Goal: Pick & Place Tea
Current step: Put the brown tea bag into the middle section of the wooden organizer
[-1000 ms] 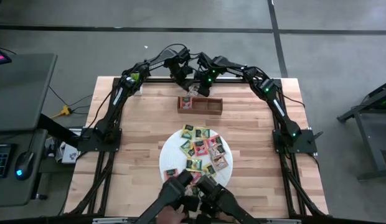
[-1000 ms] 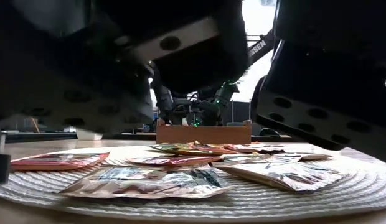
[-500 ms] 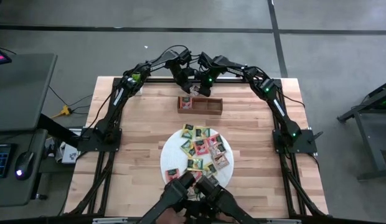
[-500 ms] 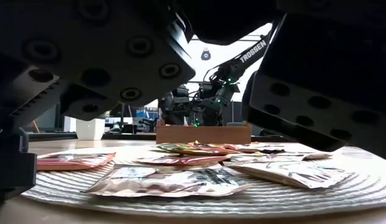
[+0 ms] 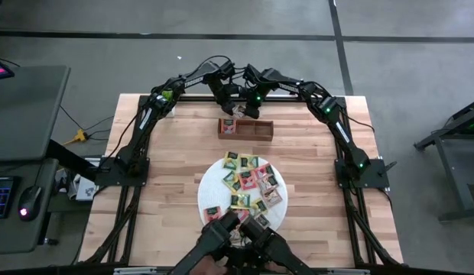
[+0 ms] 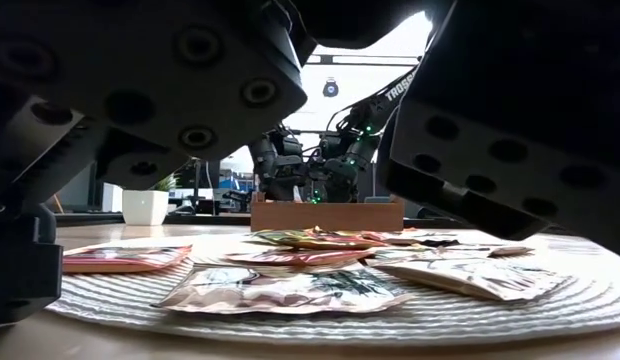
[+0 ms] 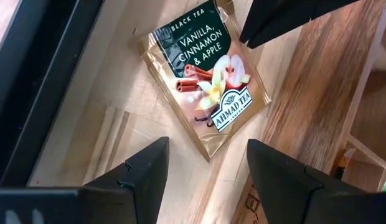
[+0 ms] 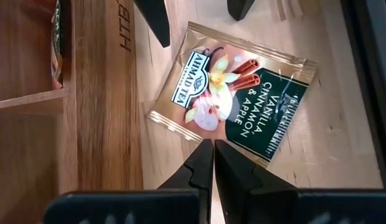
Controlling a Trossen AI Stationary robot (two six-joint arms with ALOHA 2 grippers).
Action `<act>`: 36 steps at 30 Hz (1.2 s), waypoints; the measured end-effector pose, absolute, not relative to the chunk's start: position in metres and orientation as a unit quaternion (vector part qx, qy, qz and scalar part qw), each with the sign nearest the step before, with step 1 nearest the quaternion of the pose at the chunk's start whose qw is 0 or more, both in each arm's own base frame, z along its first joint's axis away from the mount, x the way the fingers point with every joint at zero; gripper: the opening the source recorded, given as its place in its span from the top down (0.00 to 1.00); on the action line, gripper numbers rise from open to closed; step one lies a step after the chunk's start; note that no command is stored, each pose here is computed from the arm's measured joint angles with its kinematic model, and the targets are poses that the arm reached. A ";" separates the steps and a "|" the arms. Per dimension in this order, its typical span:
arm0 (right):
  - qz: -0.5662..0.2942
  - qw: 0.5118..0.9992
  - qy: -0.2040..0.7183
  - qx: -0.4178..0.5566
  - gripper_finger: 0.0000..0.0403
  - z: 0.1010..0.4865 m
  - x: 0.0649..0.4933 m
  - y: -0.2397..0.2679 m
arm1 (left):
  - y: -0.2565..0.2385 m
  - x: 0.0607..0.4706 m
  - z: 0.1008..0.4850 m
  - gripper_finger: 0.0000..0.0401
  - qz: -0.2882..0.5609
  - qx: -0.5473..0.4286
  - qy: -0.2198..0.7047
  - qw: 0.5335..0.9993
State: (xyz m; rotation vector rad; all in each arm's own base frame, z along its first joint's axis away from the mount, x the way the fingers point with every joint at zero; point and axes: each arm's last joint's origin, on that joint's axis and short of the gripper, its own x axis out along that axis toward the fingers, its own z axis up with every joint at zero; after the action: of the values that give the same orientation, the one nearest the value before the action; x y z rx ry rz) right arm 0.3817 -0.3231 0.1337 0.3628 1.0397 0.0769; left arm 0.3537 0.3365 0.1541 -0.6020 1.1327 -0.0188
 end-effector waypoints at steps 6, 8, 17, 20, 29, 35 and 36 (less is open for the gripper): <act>0.039 0.853 0.494 0.164 0.97 0.134 0.382 -0.323 | 0.336 0.354 0.154 0.47 -0.017 -0.270 0.528 0.805; 0.039 0.853 0.495 0.163 0.97 0.134 0.382 -0.323 | 0.336 0.354 0.154 0.47 -0.020 -0.266 0.528 0.806; 0.023 0.849 0.508 0.146 0.97 0.139 0.380 -0.323 | 0.338 0.355 0.154 0.47 -0.023 -0.254 0.522 0.814; 0.008 0.844 0.522 0.127 0.97 0.147 0.377 -0.323 | 0.339 0.357 0.154 0.47 -0.024 -0.246 0.510 0.824; -0.006 0.835 0.537 0.118 0.97 0.154 0.371 -0.325 | 0.338 0.357 0.153 0.47 -0.028 -0.211 0.527 0.823; -0.005 0.837 0.531 0.136 0.97 0.161 0.363 -0.330 | 0.335 0.357 0.153 0.47 -0.035 -0.192 0.545 0.815; -0.007 0.837 0.530 0.138 0.97 0.164 0.361 -0.331 | 0.334 0.357 0.154 0.48 -0.036 -0.189 0.546 0.816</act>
State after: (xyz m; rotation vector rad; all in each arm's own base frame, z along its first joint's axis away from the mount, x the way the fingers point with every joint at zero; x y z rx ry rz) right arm 0.3607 -0.3309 0.1643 0.2913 1.1210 -0.0152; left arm 0.3570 0.3340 0.1539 -0.4030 1.1639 -0.0773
